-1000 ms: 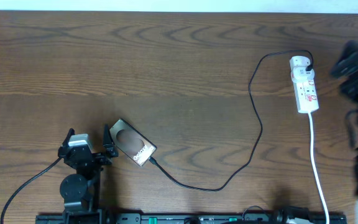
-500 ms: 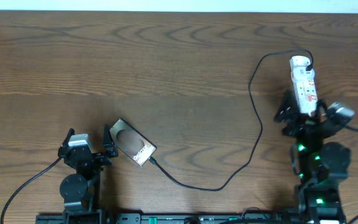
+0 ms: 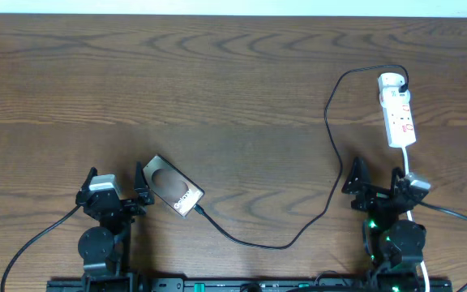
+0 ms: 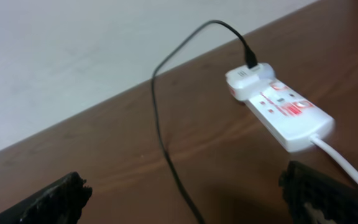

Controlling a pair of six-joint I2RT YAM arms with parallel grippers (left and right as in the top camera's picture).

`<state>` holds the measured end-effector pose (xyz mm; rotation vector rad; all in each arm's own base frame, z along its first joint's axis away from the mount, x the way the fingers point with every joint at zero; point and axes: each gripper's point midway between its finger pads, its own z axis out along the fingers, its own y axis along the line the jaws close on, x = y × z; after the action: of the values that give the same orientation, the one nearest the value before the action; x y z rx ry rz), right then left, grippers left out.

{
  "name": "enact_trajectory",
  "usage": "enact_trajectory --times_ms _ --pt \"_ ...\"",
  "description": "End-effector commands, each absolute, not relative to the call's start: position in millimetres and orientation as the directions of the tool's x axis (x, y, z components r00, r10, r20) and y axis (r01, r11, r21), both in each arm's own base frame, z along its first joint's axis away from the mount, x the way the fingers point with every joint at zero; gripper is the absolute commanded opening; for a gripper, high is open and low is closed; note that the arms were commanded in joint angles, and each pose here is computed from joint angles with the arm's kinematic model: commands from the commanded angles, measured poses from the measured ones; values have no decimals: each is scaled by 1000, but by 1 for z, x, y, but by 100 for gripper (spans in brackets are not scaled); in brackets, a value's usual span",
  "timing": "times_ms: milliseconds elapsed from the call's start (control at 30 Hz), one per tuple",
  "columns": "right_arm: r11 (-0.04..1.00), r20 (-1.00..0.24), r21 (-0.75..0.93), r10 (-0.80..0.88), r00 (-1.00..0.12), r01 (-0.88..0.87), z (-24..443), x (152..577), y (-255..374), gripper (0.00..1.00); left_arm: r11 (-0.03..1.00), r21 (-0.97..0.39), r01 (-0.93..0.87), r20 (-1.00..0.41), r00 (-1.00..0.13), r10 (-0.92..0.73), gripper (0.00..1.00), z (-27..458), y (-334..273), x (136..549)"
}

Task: Plug charger to phone and switch on socket

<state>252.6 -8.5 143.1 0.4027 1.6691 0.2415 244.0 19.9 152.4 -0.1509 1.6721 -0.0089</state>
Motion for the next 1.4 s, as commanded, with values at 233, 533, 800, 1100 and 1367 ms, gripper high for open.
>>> enact_trajectory --times_ms 233,533,800,1100,1367 --pt "979 -981 183 188 -47 91 159 246 -9 99 987 -99 -125 -983 -145 -117 92 136 24 243" --pt "997 -998 11 16 -63 81 159 246 -9 99 987 -99 -125 -983 -145 -117 91 136 24 243" --pt "995 -996 -66 -61 -70 69 159 246 -8 99 987 -99 -125 -983 -145 -117 91 136 24 243" --pt "995 -996 -66 -61 -66 78 160 246 -9 99 987 -99 -125 -983 -145 -117 91 136 24 243" --pt "995 -996 -66 -62 -65 75 160 246 -8 99 987 -99 -125 -983 -145 -117 91 136 24 243"
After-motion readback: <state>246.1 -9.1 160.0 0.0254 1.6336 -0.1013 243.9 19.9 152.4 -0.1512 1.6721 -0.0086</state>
